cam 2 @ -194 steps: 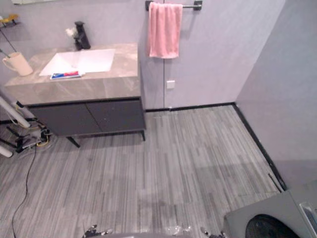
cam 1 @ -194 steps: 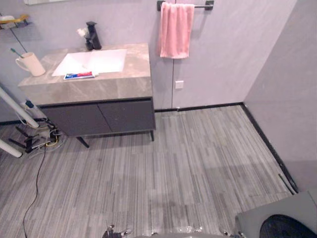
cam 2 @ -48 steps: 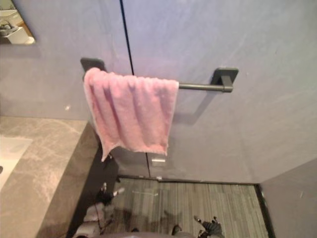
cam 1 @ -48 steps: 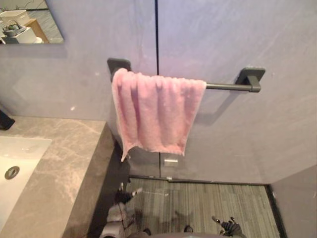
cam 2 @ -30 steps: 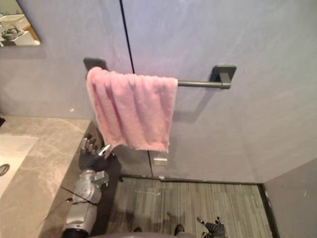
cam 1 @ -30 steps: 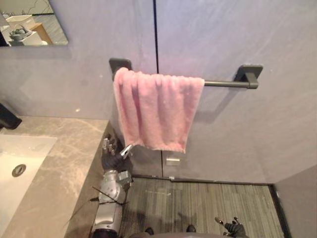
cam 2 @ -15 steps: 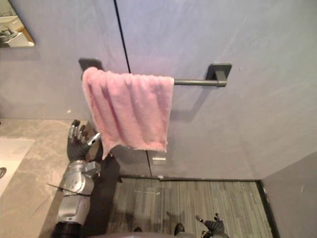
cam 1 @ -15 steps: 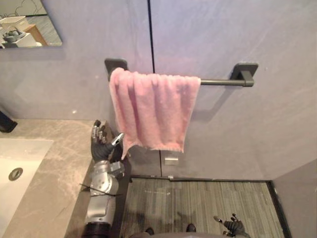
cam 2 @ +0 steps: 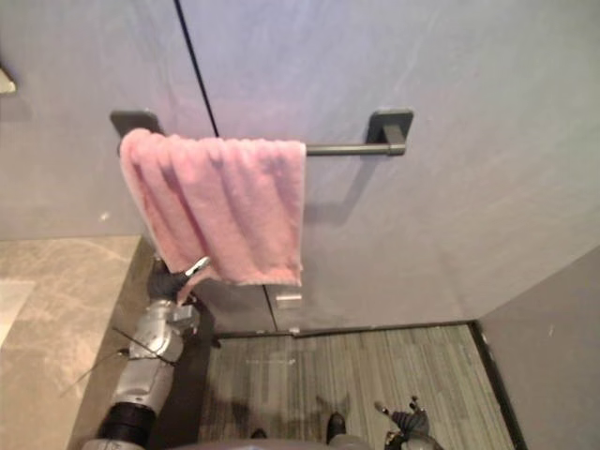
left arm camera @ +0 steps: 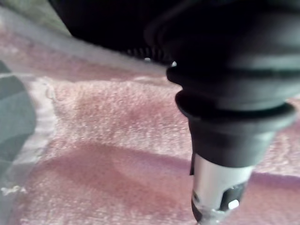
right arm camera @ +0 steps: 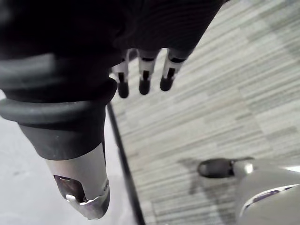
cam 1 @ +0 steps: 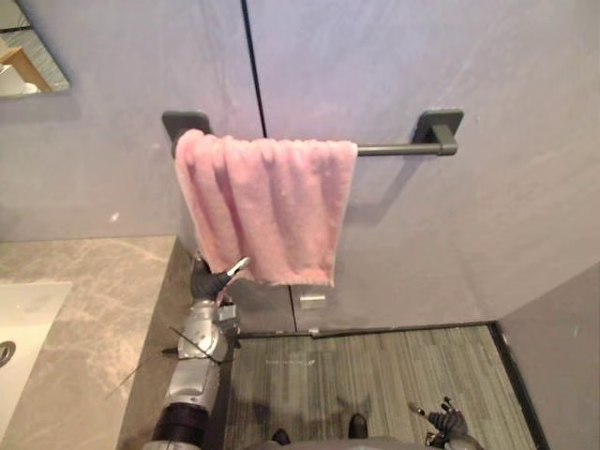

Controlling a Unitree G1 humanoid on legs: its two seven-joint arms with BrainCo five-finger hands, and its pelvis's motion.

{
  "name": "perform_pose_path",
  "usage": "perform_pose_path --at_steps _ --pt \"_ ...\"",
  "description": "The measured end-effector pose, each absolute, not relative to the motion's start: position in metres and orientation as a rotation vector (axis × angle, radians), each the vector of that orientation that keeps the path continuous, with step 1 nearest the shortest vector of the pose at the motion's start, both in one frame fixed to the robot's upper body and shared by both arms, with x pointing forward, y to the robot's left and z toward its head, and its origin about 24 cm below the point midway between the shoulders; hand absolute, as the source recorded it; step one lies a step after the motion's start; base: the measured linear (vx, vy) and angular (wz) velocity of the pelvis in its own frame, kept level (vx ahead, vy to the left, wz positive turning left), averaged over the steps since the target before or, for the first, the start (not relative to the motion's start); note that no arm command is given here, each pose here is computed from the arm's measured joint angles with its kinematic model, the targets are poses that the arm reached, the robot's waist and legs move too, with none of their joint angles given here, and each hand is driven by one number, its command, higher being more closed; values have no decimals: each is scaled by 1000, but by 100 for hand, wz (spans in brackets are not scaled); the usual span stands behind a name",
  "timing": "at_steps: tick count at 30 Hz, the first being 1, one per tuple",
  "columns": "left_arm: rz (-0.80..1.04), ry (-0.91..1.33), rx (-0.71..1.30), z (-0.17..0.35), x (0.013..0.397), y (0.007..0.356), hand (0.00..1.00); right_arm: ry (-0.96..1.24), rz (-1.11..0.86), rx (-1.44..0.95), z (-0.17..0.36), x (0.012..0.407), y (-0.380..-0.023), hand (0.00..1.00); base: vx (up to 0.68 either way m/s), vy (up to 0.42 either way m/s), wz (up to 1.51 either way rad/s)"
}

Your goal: Organize washtable

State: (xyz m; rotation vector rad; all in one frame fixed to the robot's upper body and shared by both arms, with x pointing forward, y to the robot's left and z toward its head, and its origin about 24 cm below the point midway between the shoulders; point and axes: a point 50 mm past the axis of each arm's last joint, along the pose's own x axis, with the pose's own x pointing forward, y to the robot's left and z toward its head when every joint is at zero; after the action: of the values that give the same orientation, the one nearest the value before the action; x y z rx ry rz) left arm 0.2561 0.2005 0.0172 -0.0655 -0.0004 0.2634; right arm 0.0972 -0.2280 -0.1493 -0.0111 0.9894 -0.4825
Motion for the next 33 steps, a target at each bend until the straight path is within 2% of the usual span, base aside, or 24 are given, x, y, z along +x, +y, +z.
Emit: perform_pose_path --at_steps 5,18,25,33 --pt "270 54 -16 8 258 205 100 866 -418 -41 -135 124 -223 0 -59 -3 -19" --pt "302 21 5 15 258 214 100 319 -320 -53 -47 195 -215 0 -61 -11 -10" --pt "263 -60 -33 32 260 200 100 98 -186 -33 -3 218 -189 0 -33 -9 -11" --pt "167 -104 -74 41 262 176 100 -9 -20 -42 19 242 -156 0 -60 -3 3"
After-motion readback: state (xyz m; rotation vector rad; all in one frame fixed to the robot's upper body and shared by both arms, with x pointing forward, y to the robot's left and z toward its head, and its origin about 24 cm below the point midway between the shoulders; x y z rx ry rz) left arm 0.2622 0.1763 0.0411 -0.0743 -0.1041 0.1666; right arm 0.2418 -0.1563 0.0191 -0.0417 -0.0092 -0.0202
